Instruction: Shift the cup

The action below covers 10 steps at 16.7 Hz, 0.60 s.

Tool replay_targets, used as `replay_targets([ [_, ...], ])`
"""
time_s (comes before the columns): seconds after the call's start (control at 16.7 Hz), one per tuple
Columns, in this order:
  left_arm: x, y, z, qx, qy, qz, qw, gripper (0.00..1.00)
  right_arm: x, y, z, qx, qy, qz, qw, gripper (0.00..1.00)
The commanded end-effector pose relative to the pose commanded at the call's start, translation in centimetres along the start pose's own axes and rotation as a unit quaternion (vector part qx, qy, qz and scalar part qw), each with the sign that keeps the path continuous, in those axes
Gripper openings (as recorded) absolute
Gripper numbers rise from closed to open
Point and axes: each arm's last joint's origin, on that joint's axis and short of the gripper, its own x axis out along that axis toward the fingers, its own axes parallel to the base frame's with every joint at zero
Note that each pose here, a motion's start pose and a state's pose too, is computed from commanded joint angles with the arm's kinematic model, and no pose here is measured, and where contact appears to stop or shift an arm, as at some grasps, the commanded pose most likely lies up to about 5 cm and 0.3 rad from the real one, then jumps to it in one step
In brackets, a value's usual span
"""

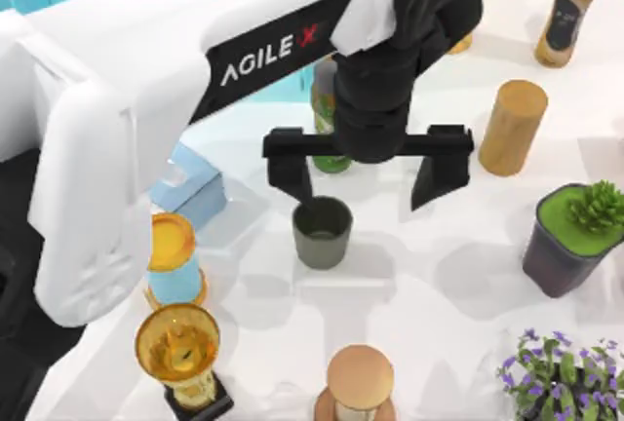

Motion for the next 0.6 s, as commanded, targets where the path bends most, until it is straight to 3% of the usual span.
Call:
replay_targets([
  [0.36,5.3,0.8,0.3,0.0,0.002,0.001,1.0,1.0,0.0,0.0,0.0,0.0,0.0,0.0,1.0,1.0],
  [0.6,5.9,1.1,0.6,0.0,0.0,0.0,1.0,1.0,0.0,0.0,0.0,0.0,0.0,0.0,1.0,1.0],
])
